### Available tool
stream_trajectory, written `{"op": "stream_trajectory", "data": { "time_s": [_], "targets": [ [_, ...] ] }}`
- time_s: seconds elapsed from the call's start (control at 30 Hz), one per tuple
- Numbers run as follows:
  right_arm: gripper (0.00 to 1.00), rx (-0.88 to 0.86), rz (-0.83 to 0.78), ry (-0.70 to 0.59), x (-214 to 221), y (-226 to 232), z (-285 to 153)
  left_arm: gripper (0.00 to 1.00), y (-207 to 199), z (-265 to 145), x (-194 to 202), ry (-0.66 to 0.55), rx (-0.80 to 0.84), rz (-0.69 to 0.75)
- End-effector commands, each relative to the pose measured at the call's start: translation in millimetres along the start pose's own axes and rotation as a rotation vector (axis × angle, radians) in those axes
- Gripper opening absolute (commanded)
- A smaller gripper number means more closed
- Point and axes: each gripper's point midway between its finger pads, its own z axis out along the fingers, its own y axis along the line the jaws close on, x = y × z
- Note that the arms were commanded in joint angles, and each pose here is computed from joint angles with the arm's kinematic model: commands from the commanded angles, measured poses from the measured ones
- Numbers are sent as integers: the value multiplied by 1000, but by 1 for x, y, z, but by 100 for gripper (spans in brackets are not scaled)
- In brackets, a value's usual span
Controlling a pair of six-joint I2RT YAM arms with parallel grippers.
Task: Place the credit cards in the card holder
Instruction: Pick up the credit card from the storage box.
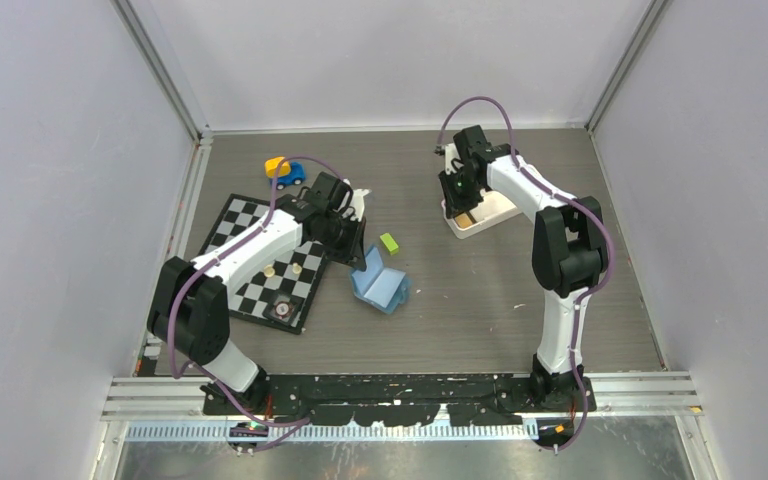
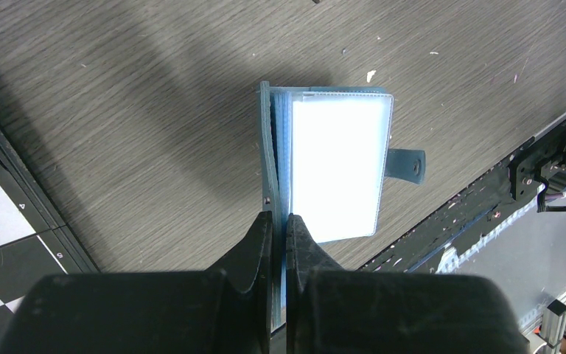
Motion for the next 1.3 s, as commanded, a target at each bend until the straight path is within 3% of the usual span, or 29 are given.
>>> {"op": "stream_trajectory", "data": {
  "time_s": [0.0,0.13,0.43,0.53,0.67,0.87,1.07,1.27],
  "targets": [
    [19,1,-11,-65,-15,7,-25,0,-5,-5,-2,-13,13,15],
    [24,55,-5,-148,-28,1,-43,1,0,-8,-6,-34,-19,34],
    [51,94,111,-209,-33,-31,-61,54,12,-30,-45,-170,-151,54],
    [60,121,165,-232,-38,-50,-63,65,3,-37,-74,-256,-144,1],
    [66,225,292,-281,-41,-89,-73,67,-26,-30,-124,-376,-34,-86],
    [70,376,449,-366,-42,-135,-92,66,-65,18,-184,-439,101,-194],
    [71,423,506,-439,-47,-143,-101,65,-79,88,-207,-416,162,-286],
    [68,387,518,-398,-37,-136,-91,65,-89,134,-210,-363,190,-323]
  ]
}}
